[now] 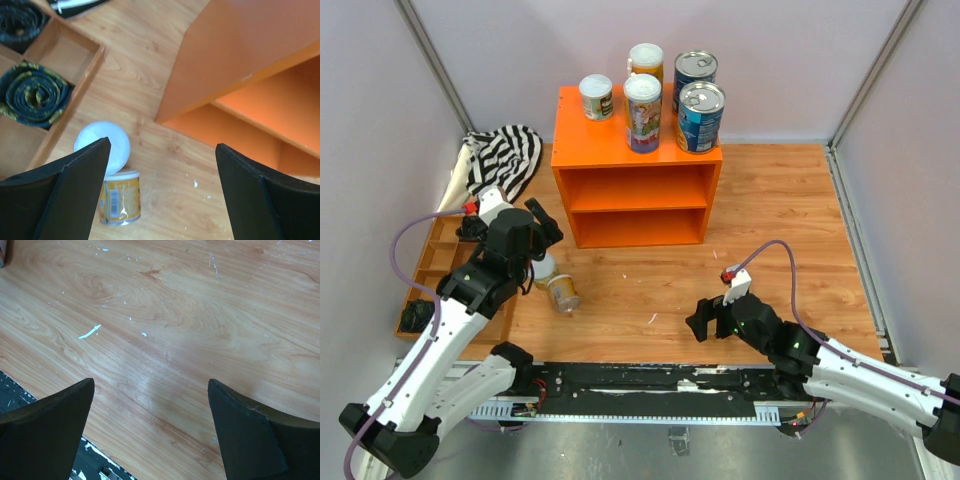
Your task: Place and organize the canned foods onto the counter
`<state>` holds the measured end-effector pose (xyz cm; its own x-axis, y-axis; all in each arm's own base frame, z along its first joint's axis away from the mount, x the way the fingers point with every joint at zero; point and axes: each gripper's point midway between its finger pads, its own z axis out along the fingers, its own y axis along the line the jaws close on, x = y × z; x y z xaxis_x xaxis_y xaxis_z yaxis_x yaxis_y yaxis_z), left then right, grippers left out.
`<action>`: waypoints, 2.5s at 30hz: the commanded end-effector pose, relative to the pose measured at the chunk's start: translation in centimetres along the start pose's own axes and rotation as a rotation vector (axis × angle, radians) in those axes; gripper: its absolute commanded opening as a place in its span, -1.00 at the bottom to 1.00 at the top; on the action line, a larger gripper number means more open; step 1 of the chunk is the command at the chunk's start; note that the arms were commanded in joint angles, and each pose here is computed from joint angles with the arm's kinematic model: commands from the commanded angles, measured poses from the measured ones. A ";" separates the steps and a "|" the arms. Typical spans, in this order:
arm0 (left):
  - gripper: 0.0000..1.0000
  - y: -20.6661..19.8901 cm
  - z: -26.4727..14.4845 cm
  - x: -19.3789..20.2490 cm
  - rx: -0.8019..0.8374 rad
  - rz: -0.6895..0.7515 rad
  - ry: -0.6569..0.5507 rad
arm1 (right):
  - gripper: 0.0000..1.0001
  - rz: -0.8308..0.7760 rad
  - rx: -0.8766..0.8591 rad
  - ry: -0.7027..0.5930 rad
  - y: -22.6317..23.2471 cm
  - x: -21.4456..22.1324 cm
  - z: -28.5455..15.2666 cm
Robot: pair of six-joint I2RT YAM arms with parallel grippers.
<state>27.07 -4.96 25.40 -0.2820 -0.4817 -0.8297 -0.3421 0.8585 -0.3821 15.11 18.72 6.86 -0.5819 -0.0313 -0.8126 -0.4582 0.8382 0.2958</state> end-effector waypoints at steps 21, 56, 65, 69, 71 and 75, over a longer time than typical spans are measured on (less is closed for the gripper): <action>0.85 4.3 -0.8 15.6 -0.080 -0.030 0.273 | 0.93 0.037 -0.020 -0.006 0.1 0.6 -0.1; 0.93 6.8 3.6 18.9 -0.167 0.083 0.252 | 0.94 0.037 -0.006 0.004 -0.5 2.0 0.6; 0.87 6.8 4.3 19.9 -0.164 0.121 0.272 | 0.94 0.034 0.001 0.010 -0.6 2.2 0.9; 0.77 6.9 4.3 20.5 -0.156 0.122 0.284 | 0.95 0.034 0.006 0.009 -0.7 2.3 1.0; 0.71 7.0 4.4 20.8 -0.150 0.121 0.289 | 0.94 0.034 0.007 0.009 -0.8 2.3 1.0; 0.43 6.9 4.4 21.4 -0.134 0.127 0.304 | 0.94 0.034 0.008 0.006 -0.8 2.3 1.0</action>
<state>22.13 -8.10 3.28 -0.5837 -0.4177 -0.6963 -0.4128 0.8911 -0.1884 14.71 18.58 4.39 -0.6054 -0.0246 -0.7955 -0.4453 0.8389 0.3129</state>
